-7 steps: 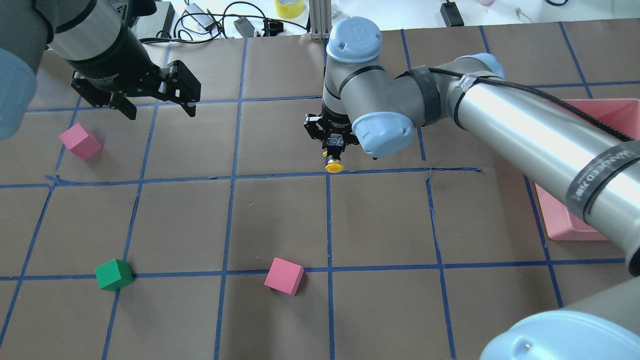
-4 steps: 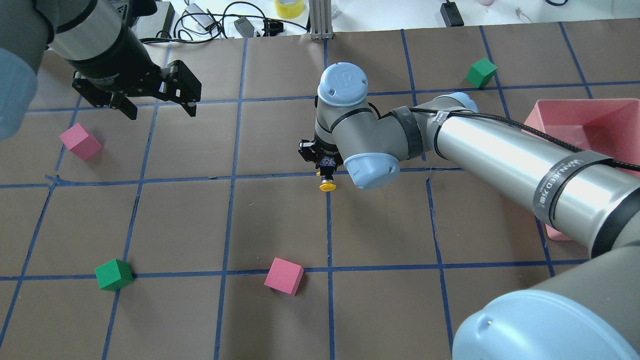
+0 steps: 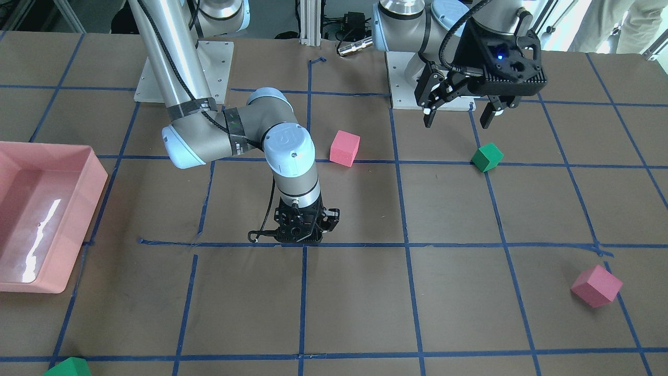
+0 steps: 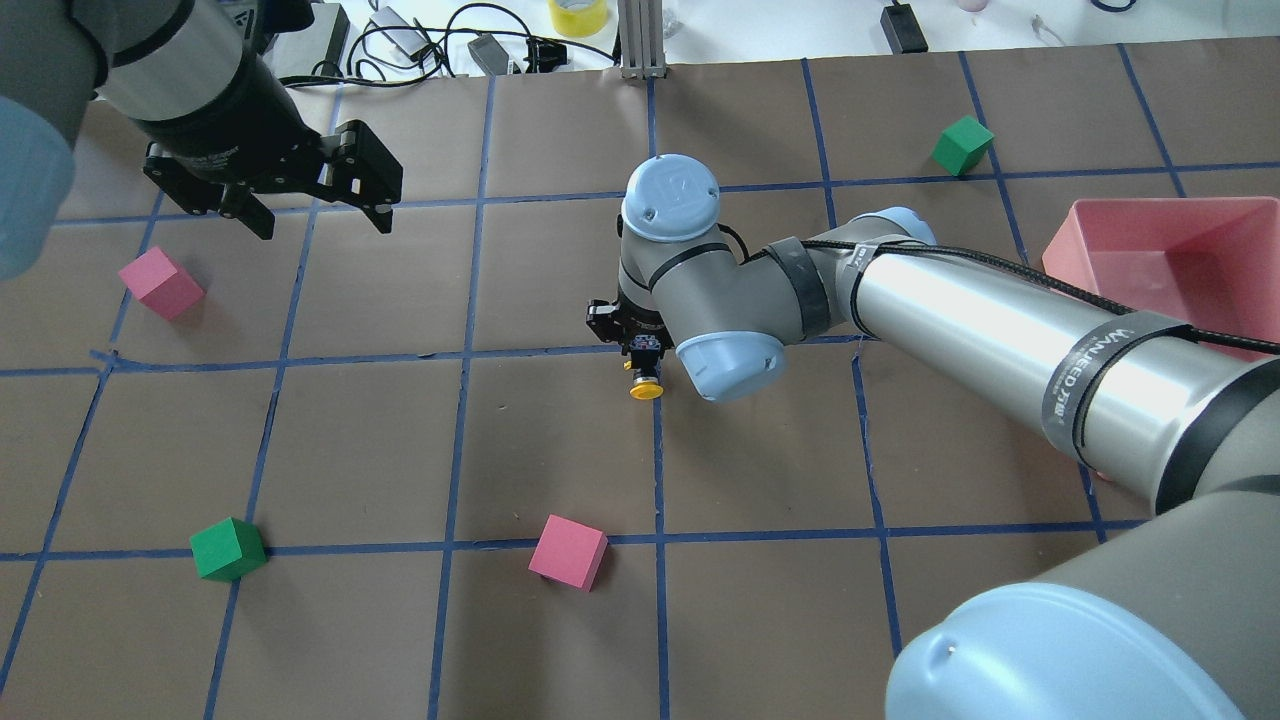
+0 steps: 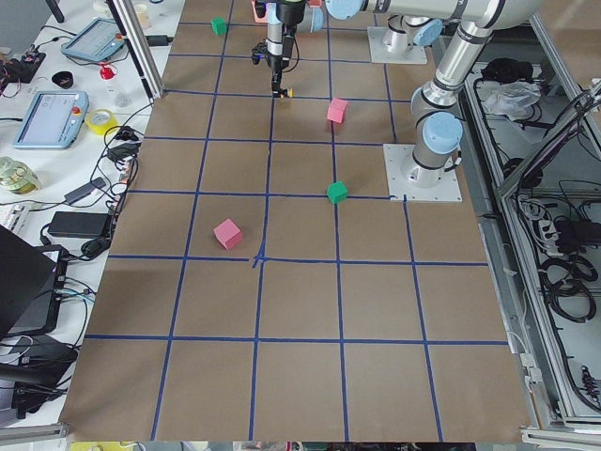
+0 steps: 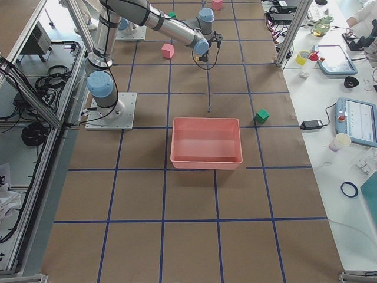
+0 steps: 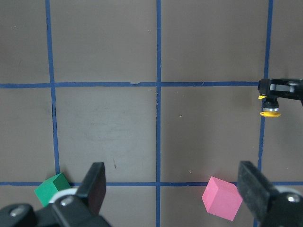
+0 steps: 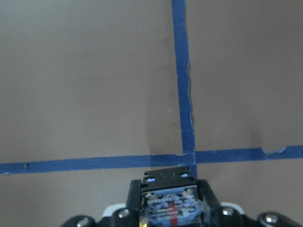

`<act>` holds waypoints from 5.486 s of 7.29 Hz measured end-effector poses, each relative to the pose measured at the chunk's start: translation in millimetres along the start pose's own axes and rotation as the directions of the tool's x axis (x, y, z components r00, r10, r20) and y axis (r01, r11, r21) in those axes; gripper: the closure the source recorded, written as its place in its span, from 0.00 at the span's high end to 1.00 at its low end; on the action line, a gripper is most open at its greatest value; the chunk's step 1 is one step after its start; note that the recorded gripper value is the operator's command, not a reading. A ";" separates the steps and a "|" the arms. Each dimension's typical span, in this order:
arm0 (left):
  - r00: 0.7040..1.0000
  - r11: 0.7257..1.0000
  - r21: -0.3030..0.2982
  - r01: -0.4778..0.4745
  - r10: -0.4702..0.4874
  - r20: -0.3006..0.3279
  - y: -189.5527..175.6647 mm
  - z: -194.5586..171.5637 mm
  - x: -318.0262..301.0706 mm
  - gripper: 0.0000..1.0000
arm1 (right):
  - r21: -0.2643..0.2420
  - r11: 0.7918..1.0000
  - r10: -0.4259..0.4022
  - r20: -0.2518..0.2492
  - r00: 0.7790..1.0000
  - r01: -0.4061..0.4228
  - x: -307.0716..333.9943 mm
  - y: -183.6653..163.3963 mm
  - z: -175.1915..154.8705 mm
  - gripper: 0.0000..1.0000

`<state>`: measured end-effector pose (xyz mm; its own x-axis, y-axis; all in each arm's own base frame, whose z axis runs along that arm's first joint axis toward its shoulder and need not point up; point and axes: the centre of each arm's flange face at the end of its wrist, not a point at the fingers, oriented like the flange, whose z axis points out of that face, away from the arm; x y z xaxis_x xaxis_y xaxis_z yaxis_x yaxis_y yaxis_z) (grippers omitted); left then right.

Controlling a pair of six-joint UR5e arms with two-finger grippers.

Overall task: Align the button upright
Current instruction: 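Lower the button onto the table with the right gripper, then open and raise the right gripper while the left arm reaches toward the button, then lower the left gripper over the button and grasp its body, then lift the button with the left gripper and rotate it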

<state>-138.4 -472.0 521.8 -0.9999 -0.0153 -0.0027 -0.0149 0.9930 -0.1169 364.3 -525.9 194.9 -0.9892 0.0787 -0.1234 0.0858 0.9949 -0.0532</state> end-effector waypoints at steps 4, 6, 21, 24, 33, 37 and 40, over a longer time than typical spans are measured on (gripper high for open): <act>1.000 1.000 0.005 -0.001 0.001 0.004 0.0 -2.7 -0.4 1.00 | -0.010 1.000 0.000 0.009 1.000 0.000 -1.1 1.3 3.3 0.74; 1.000 1.000 0.013 -0.002 0.002 0.010 -2.8 -6.5 -0.9 1.00 | -0.012 1.000 0.000 0.008 1.000 0.000 -0.7 2.0 3.6 1.00; 0.988 0.946 0.283 0.156 -0.149 -0.047 55.9 179.3 165.6 1.00 | -0.025 0.994 -0.105 -0.028 0.994 0.105 175.4 -18.7 -353.3 1.00; 0.994 0.925 0.364 0.111 -0.101 -0.049 79.4 251.8 199.0 1.00 | -0.036 0.993 -0.112 -0.023 0.993 0.111 174.0 -17.5 -346.5 1.00; 1.000 0.872 0.490 0.012 -0.006 -0.014 129.2 361.5 224.7 0.78 | -0.007 0.999 -0.041 -0.083 0.996 0.040 162.7 -12.9 -362.4 1.00; 1.000 0.872 0.490 -0.010 0.012 0.001 130.4 362.5 223.9 0.00 | -0.005 1.000 -0.031 -0.116 0.993 0.030 154.5 -10.5 -362.0 1.00; 1.000 0.854 0.519 -0.009 0.007 0.006 122.8 345.4 223.3 0.00 | -0.002 0.999 -0.033 -0.128 0.991 0.033 156.6 -12.1 -361.9 1.00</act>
<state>-362.0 -393.8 163.9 -0.9999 -0.0092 -0.0091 -0.0017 0.7880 -0.6157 165.5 -502.8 534.9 -0.9985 0.0537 0.0065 0.0533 0.9971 -0.0550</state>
